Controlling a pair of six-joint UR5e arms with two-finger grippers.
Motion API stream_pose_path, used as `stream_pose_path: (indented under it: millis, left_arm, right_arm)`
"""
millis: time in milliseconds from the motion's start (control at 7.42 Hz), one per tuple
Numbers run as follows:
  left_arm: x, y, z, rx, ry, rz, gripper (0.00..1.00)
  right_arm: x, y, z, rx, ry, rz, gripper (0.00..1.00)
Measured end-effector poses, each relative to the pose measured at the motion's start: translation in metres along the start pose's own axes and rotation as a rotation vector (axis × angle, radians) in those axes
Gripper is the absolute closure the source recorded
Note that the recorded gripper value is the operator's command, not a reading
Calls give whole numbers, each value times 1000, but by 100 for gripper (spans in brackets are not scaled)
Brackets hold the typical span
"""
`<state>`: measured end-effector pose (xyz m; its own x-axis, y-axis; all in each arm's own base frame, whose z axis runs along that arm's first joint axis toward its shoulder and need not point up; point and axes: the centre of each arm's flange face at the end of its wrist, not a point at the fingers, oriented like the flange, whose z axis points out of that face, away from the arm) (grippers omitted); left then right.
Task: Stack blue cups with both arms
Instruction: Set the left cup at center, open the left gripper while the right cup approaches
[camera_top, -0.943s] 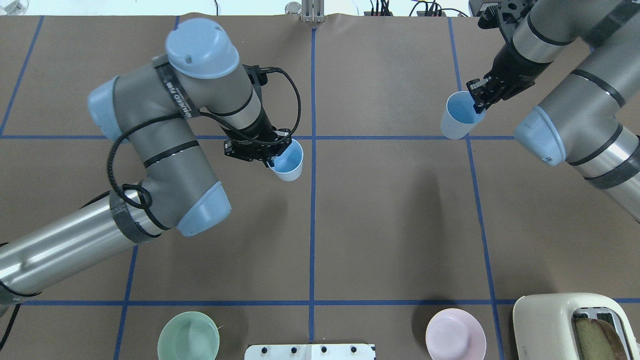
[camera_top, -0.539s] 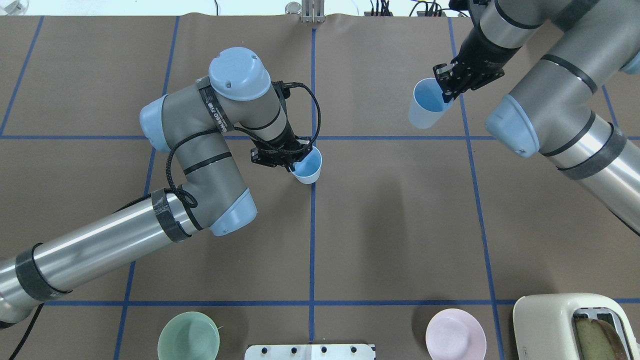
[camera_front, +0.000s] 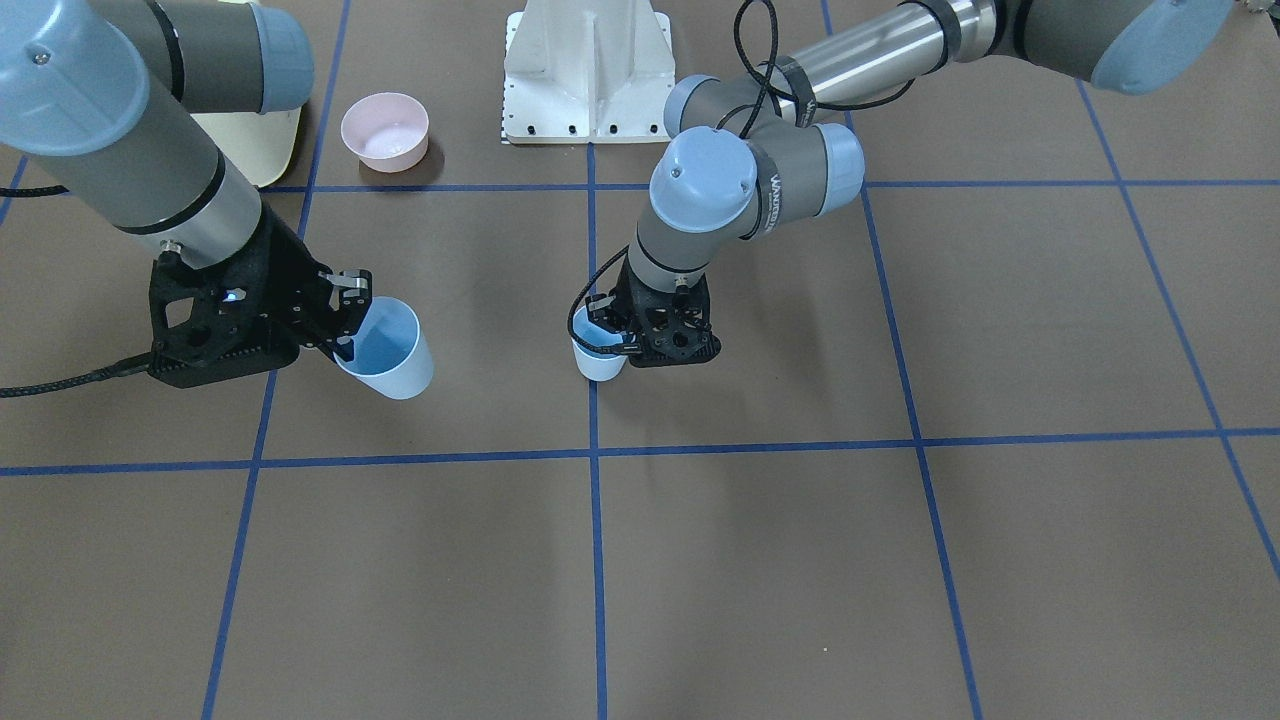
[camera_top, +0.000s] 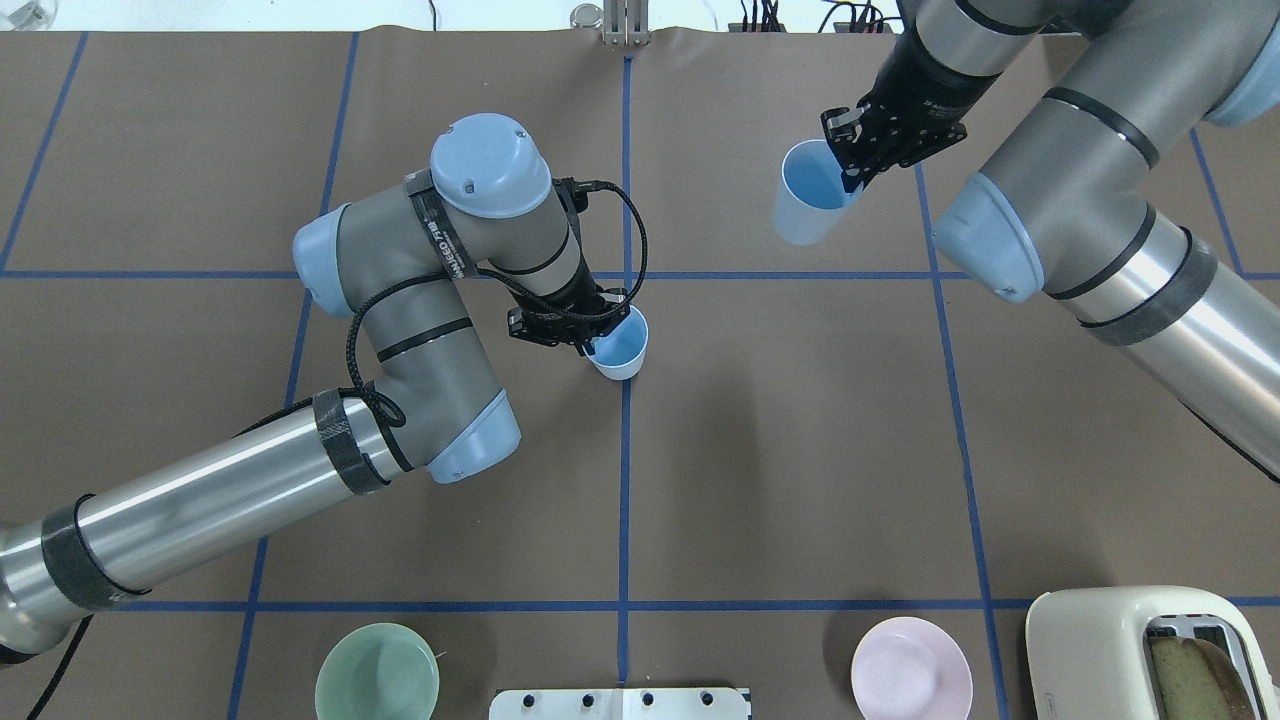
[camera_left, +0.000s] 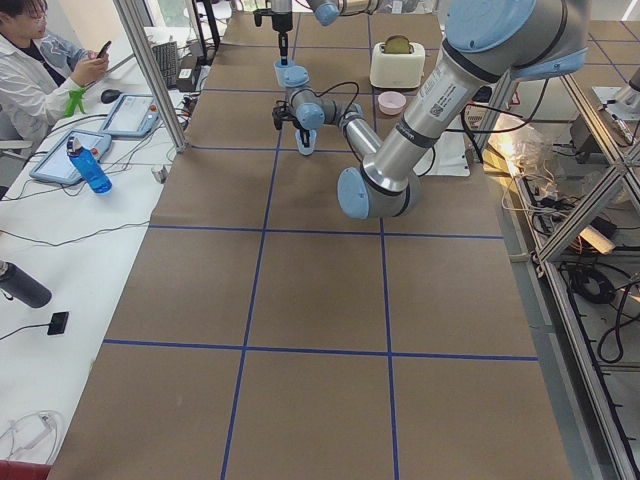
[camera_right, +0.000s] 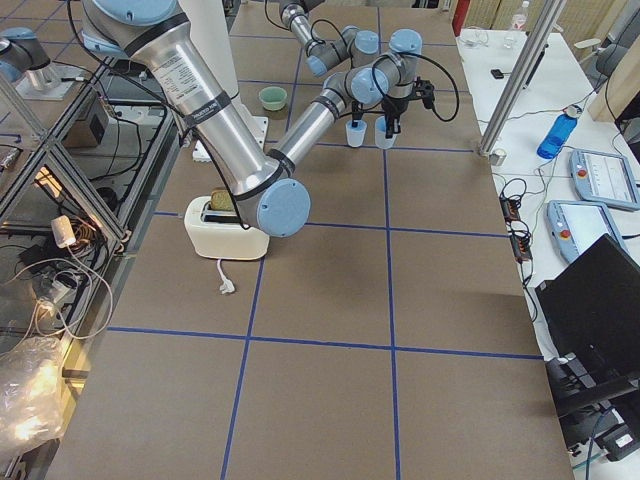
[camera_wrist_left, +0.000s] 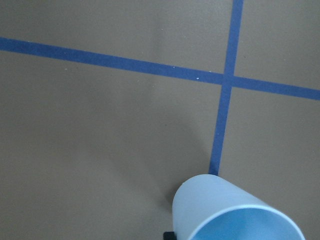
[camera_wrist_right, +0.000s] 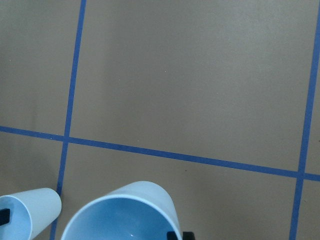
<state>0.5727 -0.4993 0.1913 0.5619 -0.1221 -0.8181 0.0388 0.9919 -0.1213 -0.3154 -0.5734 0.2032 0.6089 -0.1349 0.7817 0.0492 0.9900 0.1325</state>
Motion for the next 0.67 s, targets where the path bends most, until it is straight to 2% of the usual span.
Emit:
stream_pose_path:
  millis: [135,674]
  left_arm:
    - [2,1,4,0,6,8,88]
    - [4,1,8,8,29,69,3]
  right_arm:
    - [-11,-3,-1,0,-6,6,92]
    - [-55,-6,7,-11,-25,22,92]
